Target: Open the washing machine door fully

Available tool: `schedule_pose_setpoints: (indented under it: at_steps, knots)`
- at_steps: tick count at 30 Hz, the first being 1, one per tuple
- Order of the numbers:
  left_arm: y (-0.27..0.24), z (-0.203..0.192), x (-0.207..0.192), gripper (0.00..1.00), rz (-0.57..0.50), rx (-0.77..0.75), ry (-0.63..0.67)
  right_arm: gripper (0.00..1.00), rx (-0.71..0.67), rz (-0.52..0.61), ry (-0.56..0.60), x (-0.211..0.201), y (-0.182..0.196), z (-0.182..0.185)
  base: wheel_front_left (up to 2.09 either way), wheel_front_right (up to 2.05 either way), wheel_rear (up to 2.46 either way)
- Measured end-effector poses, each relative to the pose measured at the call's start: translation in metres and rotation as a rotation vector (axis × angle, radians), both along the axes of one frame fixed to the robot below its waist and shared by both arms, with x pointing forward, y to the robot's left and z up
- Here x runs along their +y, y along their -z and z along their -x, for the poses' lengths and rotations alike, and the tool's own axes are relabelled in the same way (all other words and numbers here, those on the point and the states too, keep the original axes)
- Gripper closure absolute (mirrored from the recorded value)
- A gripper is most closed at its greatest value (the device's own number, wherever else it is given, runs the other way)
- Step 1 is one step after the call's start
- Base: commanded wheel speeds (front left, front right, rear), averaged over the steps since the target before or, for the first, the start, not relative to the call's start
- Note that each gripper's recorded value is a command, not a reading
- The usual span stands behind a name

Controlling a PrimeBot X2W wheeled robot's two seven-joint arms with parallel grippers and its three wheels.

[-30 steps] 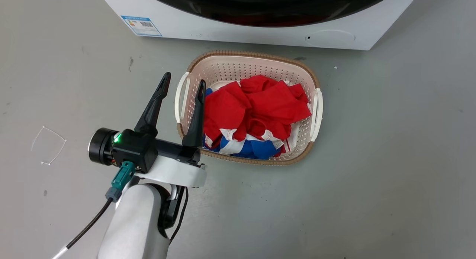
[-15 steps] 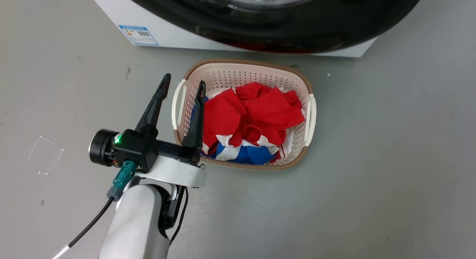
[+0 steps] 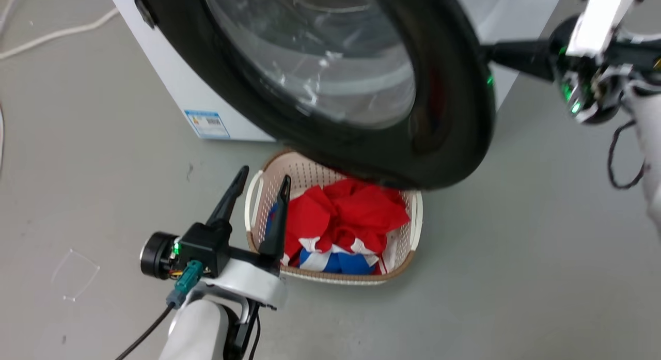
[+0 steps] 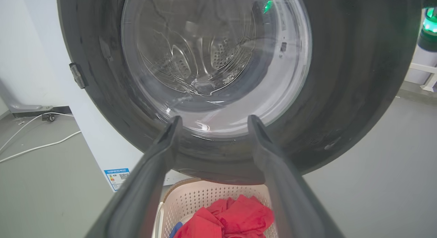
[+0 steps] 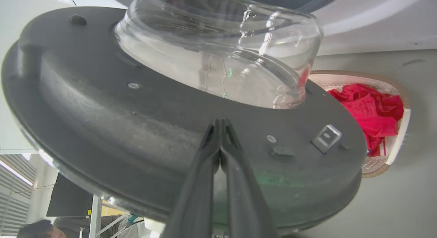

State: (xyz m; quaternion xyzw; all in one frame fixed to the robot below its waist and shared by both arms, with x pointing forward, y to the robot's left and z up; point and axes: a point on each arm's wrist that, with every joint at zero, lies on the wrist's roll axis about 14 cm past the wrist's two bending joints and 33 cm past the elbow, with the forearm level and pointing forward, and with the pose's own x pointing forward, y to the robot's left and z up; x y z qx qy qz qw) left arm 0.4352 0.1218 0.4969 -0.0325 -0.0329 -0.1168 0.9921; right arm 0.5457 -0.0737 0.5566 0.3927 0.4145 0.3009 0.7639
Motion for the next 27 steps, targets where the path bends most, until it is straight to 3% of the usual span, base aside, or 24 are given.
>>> schedule_pose_setpoints:
  at_steps: [14,22,27]
  knots:
    - [-0.024,0.043,-0.003,0.00,0.016,-0.045,0.010,1.00,-0.023,-0.096,-0.169,0.061,-0.012,0.087,0.00,0.00,0.00]
    - [-0.027,0.053,-0.001,0.00,0.015,-0.052,0.003,1.00,-0.003,-0.163,-0.229,0.088,-0.005,0.117,0.00,0.00,0.00]
    - [-0.028,0.056,0.000,0.00,0.014,-0.056,-0.001,1.00,-0.003,-0.198,-0.202,0.089,-0.003,0.122,0.00,0.00,0.00]
